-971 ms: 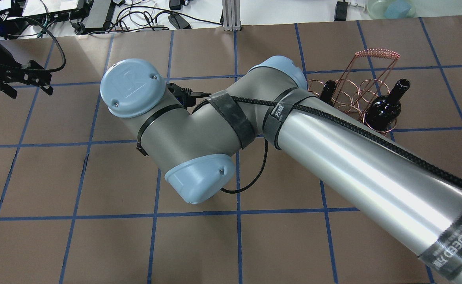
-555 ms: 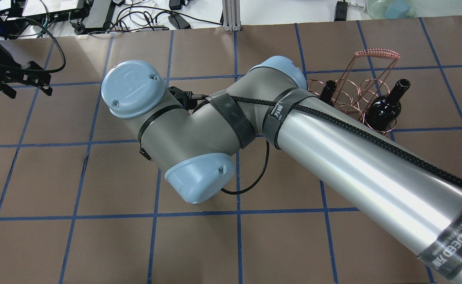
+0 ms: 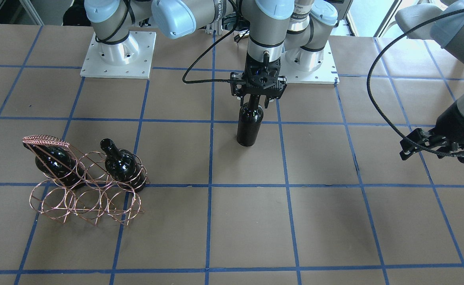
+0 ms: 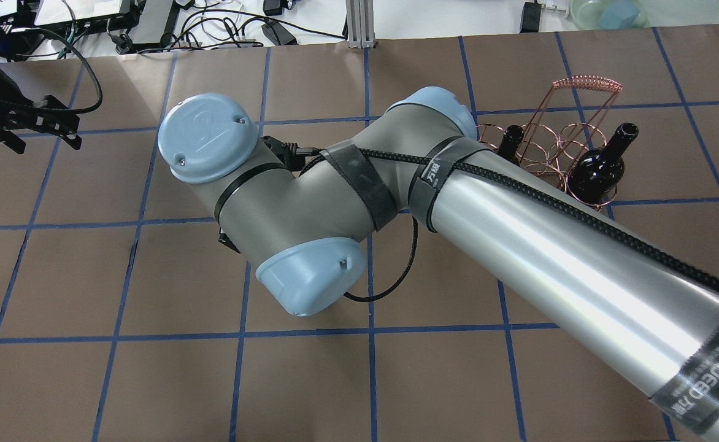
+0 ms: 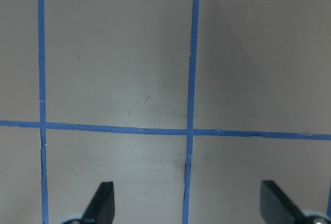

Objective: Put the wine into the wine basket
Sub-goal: 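Lift the bottle with right gripper and carry it above the copper rack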

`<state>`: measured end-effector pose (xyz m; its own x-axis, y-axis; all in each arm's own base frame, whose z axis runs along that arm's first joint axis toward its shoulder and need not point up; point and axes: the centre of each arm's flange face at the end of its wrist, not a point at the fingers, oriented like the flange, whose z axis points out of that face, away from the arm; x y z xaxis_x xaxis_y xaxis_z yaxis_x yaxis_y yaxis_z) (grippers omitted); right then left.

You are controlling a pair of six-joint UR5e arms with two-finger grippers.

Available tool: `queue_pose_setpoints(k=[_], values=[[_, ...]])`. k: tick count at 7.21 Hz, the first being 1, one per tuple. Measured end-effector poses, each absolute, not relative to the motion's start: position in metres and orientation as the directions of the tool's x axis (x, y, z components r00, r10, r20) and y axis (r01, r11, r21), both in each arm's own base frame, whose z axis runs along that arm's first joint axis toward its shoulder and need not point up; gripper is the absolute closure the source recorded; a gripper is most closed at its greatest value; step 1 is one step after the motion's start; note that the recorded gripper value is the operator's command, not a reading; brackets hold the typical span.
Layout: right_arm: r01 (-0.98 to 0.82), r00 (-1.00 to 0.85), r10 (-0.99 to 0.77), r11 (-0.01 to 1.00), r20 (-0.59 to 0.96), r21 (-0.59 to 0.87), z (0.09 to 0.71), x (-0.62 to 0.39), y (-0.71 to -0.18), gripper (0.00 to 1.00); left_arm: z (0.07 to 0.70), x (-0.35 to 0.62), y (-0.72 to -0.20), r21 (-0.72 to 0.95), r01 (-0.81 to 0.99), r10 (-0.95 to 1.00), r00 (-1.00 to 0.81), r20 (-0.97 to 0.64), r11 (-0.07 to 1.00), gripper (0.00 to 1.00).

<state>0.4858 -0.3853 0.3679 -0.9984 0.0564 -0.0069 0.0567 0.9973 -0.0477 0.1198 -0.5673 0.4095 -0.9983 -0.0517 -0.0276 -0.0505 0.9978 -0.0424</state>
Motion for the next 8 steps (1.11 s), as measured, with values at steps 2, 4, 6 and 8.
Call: queue_pose_setpoints(k=[2, 4, 6, 8], values=[[0.051, -0.999, 0.051, 0.998, -0.003, -0.042, 0.3695, 0.4843, -0.3842, 0.74, 0.4098, 0.1197, -0.5672, -0.043, -0.051, -0.052, -0.998, -0.027, 0.998, 0.0], [0.051, -0.999, 0.051, 0.998, 0.0, -0.034, 0.37, 0.4834, -0.383, 0.83, 0.4113, 0.1195, -0.5667, -0.046, -0.048, -0.049, -0.998, -0.029, 0.998, 0.0], [0.049, -0.999, 0.049, 0.998, -0.002, -0.031, 0.3707, 0.4834, -0.3823, 1.0, 0.4123, 0.1193, -0.5662, -0.047, -0.047, -0.048, -0.998, -0.03, 0.998, 0.0], [0.055, -0.998, 0.054, 0.998, -0.034, -0.022, 0.3784, 0.4827, -0.3834, 1.0, 0.4123, 0.1193, -0.5662, -0.047, -0.048, -0.049, -0.998, -0.03, 0.998, 0.0]])
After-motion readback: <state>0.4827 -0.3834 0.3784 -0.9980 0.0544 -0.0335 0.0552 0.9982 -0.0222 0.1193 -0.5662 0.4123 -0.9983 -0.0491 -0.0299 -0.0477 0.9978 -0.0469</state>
